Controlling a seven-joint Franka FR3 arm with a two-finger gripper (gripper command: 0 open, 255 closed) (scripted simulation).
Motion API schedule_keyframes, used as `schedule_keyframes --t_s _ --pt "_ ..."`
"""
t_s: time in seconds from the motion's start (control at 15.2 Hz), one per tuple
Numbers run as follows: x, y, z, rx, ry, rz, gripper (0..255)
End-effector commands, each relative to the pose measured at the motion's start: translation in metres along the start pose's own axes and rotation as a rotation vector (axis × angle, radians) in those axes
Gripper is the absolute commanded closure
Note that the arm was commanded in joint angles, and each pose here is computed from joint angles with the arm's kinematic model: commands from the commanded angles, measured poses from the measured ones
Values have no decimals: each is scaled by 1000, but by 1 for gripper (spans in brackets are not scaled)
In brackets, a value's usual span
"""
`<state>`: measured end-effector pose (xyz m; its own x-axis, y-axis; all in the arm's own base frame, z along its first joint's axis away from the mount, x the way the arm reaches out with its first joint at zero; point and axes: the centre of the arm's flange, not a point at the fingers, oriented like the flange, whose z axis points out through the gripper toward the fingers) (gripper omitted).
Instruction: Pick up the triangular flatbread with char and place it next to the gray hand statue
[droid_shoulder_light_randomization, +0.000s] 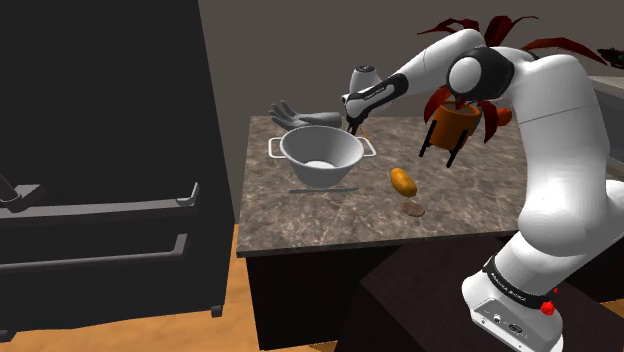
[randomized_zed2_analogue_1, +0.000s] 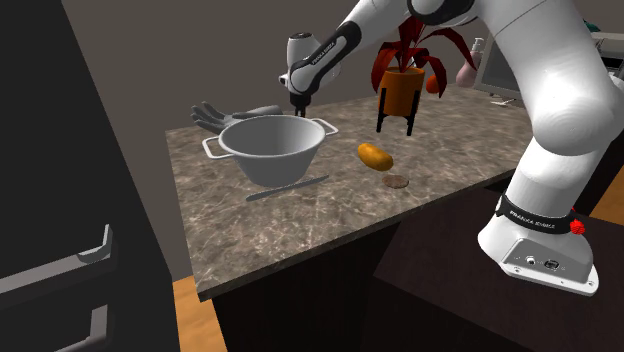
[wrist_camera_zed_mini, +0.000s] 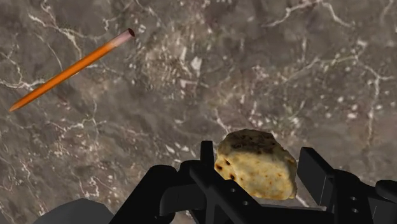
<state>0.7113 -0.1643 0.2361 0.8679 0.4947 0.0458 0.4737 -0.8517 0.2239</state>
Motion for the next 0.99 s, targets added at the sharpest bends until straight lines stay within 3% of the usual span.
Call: schedule_keyframes --t_s 0.0,0.53,0.59,0.92 --pt "0 -3 13 0 0 0 255" --pt "0 -3 13 0 0 0 255" --pt "0 -3 13 0 0 0 0" --pt "0 -3 13 0 0 0 0"
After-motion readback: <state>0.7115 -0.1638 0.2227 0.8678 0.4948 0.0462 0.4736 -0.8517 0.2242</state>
